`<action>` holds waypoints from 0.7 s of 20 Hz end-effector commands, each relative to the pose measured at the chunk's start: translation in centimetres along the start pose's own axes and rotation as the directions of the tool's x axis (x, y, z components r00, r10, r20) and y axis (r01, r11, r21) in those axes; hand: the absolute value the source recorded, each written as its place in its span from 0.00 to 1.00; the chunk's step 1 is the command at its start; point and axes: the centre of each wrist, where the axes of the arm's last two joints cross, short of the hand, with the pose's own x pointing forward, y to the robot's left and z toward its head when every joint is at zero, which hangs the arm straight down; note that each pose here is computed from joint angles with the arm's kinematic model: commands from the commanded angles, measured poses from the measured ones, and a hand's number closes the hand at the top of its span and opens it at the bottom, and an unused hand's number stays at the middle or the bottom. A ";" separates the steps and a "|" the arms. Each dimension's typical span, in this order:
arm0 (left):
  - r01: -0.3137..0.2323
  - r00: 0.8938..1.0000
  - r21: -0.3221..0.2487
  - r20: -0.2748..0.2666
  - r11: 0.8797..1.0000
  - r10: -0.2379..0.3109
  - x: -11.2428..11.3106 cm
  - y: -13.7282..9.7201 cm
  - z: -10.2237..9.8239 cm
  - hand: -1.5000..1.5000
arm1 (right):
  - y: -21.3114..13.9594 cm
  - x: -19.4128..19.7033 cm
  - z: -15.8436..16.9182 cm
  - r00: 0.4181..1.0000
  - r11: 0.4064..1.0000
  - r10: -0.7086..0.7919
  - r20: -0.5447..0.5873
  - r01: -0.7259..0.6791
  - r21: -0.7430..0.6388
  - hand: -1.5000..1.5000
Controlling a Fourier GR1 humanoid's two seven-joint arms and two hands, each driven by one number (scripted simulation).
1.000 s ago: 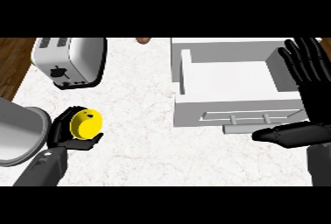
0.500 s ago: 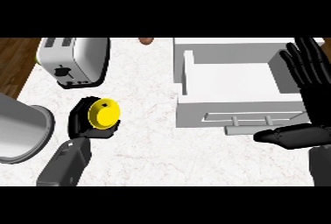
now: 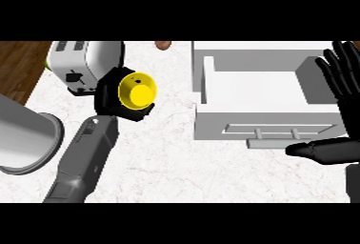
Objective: Pick up the cup, place it into the drawer and close the drawer
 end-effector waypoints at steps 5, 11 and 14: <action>-0.007 1.000 -0.092 0.025 0.996 0.009 6.0 -8.1 -8.8 1.00 | 0.1 -0.1 0.4 1.000 1.000 0.008 0.008 -0.008 -0.002 0.00; 0.032 0.999 -0.139 0.003 0.990 -0.032 11.2 -14.4 -13.6 1.00 | 0.9 -0.2 0.3 1.000 1.000 0.012 0.003 -0.012 0.012 0.00; 0.082 0.996 -0.141 -0.036 0.987 -0.088 11.6 -15.4 -14.8 1.00 | 0.2 -1.1 -0.6 1.000 1.000 0.002 0.014 -0.001 -0.024 0.00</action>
